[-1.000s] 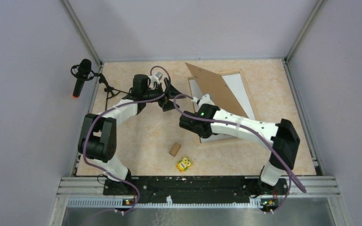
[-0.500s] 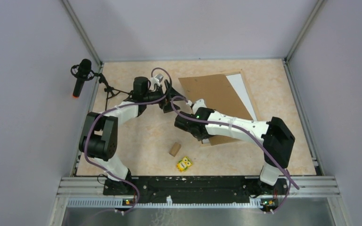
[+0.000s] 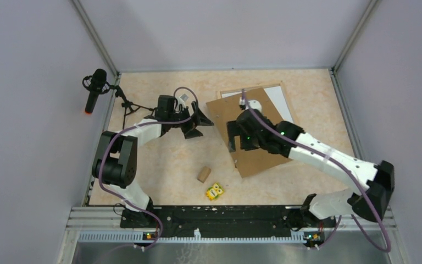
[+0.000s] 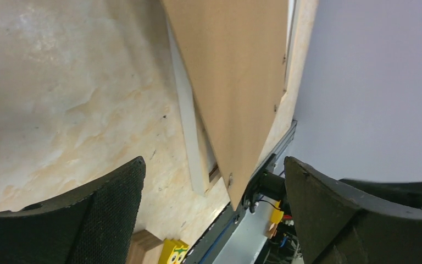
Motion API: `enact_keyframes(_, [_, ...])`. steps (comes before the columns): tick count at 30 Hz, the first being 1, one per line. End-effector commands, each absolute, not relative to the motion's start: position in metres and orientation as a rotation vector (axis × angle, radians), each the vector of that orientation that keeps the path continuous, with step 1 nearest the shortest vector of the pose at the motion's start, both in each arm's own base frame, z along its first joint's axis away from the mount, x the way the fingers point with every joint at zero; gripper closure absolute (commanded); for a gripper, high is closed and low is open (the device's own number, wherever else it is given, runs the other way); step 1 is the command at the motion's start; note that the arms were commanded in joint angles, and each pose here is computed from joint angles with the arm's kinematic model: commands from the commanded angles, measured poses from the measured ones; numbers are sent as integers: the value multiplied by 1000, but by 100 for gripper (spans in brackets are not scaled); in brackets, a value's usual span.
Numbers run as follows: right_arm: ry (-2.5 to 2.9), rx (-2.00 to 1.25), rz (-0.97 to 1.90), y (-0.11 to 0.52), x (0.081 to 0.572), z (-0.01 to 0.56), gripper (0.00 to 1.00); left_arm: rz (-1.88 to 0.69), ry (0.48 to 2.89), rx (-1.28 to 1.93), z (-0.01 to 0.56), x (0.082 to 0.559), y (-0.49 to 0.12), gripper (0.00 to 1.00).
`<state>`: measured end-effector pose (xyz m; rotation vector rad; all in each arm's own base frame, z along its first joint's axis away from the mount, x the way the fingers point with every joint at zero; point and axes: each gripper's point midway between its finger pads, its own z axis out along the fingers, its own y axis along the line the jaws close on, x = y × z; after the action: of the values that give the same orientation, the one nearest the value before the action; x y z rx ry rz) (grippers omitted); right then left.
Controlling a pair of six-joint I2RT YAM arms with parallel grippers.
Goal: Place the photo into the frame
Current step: Turn over the photo frame item on the photo frame.
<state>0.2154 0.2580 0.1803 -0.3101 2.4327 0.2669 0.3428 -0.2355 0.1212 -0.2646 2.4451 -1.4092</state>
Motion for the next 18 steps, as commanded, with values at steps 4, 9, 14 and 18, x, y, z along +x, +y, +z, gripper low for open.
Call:
enact_keyframes(4, [2360,-242,474,239,240,210,1,-1306,2440,-150,121,328,-234,2])
enact_keyframes(9, [2374,-115,351,199,265,201,1,-1321,2438,-164,115,325,-239,7])
enact_keyframes(14, [2395,52,288,144,299,179,1,-1413,2428,-112,109,323,-269,20])
enact_keyframes(18, [2412,245,210,92,319,161,1,-1444,2433,-96,101,315,-291,28])
